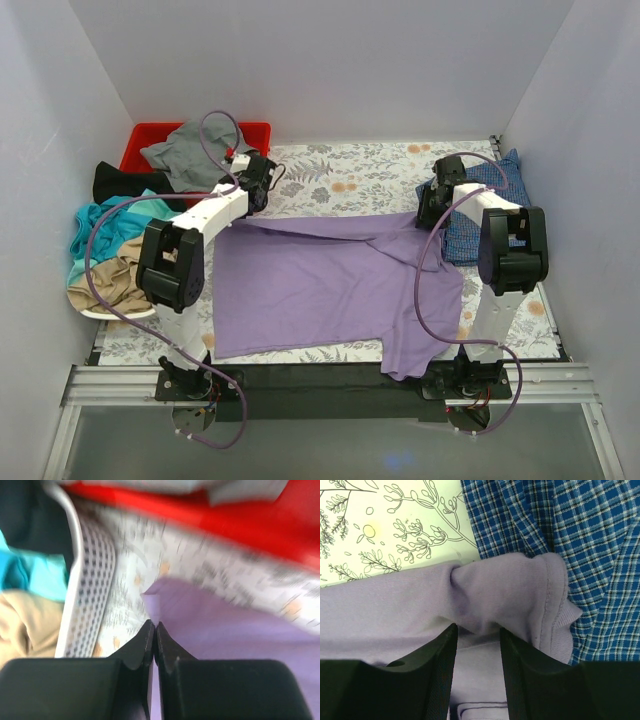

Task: Fold and stack the t-shirts
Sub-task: Fold the tshirt

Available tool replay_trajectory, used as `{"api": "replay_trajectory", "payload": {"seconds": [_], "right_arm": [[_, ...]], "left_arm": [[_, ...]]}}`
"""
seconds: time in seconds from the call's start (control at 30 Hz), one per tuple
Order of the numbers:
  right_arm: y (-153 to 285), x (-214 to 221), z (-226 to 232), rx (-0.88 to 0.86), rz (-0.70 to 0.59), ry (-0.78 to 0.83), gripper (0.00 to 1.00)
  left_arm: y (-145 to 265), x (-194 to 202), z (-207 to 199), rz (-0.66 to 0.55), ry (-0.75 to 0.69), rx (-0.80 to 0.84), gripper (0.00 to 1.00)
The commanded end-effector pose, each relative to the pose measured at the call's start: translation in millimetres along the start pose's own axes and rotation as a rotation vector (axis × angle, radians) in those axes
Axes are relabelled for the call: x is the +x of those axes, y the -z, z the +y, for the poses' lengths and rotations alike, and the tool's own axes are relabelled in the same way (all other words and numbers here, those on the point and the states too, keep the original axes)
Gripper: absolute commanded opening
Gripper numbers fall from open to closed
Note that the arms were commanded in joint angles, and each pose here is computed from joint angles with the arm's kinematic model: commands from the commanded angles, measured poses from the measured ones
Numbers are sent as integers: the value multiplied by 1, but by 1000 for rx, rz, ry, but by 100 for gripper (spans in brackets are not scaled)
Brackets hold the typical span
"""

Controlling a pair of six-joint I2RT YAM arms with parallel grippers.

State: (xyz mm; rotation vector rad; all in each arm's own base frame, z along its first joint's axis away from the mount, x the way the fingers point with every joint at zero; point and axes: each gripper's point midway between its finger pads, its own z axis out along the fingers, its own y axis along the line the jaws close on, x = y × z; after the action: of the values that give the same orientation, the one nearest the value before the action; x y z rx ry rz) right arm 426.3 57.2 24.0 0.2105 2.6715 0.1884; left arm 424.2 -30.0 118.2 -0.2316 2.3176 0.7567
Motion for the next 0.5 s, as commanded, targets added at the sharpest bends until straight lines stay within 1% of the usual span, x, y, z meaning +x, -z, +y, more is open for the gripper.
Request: {"api": "replay_trajectory", "payload": {"seconds": [0.0, 0.03, 0.13, 0.23, 0.37, 0.4, 0.43, 0.47], "right_arm": [[-11, 3, -9, 24, 15, 0, 46], [-11, 3, -9, 21, 16, 1, 46], [-12, 3, -9, 19, 18, 0, 46], [-13, 6, -8, 15, 27, 1, 46], [-12, 6, -8, 14, 26, 5, 46], [-10, 5, -8, 14, 21, 6, 47], [-9, 4, -8, 14, 18, 7, 46], [-8, 5, -2, -21, 23, 9, 47]], "left_arm": [[18, 18, 28, 47, 68, -32, 0], [18, 31, 30, 69, 92, -47, 0], [20, 48, 35, 94, 118, -47, 0], [23, 57, 39, 108, 130, -48, 0], [16, 88, 37, 182, 79, -72, 0], [13, 93, 34, 196, 67, -67, 8], [10, 101, 29, 222, 57, -67, 50], [9, 105, 26, 238, 65, -64, 57]]}}
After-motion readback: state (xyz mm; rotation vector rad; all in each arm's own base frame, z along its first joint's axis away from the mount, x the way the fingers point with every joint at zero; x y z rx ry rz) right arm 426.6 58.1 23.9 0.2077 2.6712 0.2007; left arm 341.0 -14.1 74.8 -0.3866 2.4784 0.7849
